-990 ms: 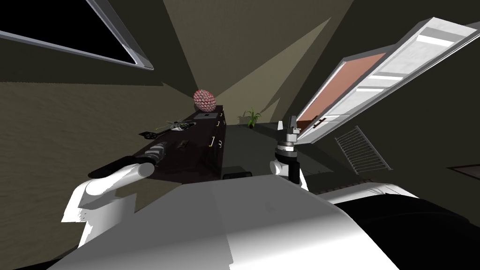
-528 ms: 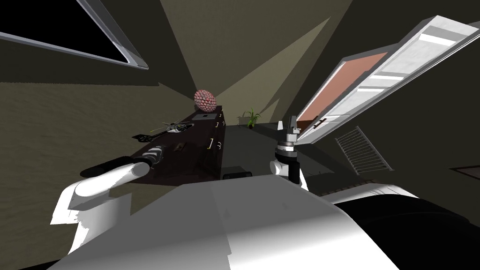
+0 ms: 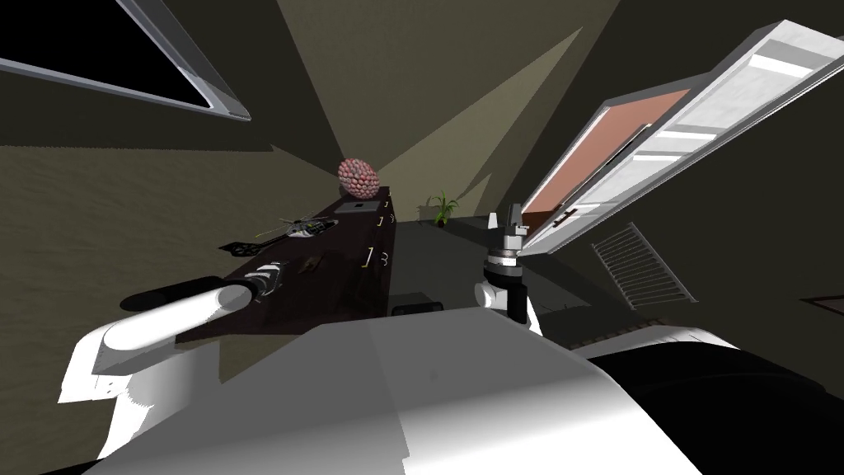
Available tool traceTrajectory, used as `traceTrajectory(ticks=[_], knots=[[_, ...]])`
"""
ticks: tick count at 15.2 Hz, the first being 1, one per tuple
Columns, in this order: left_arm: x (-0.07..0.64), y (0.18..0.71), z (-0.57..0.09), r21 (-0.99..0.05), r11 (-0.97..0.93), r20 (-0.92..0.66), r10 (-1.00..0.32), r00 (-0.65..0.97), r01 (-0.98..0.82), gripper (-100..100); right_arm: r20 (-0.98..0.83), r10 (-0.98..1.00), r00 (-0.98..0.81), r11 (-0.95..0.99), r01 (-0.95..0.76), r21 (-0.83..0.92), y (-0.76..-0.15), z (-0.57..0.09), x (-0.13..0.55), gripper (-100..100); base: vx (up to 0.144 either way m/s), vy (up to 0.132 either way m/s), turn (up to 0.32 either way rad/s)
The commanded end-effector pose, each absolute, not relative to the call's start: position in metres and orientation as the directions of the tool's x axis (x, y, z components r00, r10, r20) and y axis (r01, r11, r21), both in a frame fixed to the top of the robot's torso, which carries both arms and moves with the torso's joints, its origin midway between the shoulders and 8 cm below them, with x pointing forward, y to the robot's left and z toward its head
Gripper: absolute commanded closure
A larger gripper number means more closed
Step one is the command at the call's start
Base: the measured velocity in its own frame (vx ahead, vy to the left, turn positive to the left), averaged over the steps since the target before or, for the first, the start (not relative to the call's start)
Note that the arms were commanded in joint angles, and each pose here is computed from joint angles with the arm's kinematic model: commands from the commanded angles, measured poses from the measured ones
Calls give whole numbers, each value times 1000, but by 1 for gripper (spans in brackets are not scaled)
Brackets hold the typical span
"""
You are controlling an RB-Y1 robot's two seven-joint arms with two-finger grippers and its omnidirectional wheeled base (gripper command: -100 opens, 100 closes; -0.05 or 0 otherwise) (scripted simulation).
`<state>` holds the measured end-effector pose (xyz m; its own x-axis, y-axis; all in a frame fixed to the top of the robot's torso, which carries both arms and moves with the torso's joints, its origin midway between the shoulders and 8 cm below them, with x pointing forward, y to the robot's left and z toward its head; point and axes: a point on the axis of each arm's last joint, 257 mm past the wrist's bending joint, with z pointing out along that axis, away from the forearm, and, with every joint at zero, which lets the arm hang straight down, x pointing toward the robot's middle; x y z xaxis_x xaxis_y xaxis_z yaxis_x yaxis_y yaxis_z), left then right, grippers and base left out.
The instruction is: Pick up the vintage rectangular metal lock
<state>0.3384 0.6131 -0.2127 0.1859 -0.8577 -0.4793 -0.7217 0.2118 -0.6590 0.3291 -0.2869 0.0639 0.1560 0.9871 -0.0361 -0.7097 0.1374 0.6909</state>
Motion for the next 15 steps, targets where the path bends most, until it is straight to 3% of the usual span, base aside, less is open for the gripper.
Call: traceTrajectory(ticks=[1,15], knots=[[331,613,-220,-634,195,-469,-866,172,-748,-100,-36,987,156,137,-710,691,-287,64,329,0,82,1,-12],[287,621,-243,-493,113,-405,-908,112,-863,-100,-36,987,156,137,-710,691,-287,64,329,0,85,8,-12]])
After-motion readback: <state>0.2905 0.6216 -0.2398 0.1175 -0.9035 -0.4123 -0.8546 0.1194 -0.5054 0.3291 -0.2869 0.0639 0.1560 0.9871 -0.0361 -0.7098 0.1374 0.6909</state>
